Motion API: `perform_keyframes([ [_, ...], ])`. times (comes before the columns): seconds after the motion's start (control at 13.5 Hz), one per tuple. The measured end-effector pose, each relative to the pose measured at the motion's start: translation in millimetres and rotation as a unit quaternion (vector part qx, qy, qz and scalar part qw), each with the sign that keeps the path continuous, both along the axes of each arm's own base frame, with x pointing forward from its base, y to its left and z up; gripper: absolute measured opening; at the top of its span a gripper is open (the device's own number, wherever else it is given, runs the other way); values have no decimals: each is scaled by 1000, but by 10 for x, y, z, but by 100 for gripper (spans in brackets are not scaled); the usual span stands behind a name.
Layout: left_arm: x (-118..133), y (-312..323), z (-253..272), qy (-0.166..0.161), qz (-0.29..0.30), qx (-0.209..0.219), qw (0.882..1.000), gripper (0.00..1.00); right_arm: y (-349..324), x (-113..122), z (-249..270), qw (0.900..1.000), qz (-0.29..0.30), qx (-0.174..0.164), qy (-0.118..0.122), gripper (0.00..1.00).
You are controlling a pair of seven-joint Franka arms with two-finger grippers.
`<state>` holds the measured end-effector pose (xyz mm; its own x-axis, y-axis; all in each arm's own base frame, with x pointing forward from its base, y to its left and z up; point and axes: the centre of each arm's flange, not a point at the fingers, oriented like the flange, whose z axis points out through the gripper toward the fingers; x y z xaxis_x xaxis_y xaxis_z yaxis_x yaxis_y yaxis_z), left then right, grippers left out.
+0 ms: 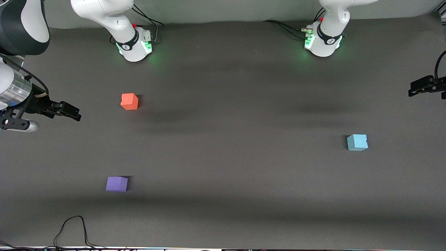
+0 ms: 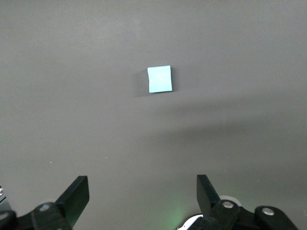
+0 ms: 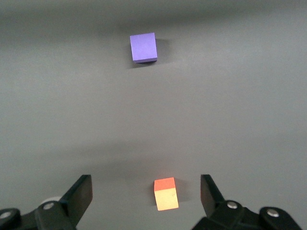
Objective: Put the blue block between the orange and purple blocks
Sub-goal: 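Move the left gripper toward the light-blue block, then lower the left gripper and grasp the light-blue block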
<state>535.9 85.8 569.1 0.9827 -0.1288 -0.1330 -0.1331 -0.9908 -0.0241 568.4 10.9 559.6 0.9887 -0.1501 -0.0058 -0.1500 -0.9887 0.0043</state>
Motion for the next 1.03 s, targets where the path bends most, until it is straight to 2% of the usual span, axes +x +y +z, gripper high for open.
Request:
perform_keyframes([
  [0.22,33,-112,-328,-13,1,3,1000,100,0,0,-2,1000,0,0,0,100],
  [0.59,6,-162,-1530,-52,-8,5,999,100,0,2,-8,1000,0,0,1,100],
  [1.03,177,-187,-2665,-64,-18,5,998,100,-4,6,-22,1000,0,0,2,100],
])
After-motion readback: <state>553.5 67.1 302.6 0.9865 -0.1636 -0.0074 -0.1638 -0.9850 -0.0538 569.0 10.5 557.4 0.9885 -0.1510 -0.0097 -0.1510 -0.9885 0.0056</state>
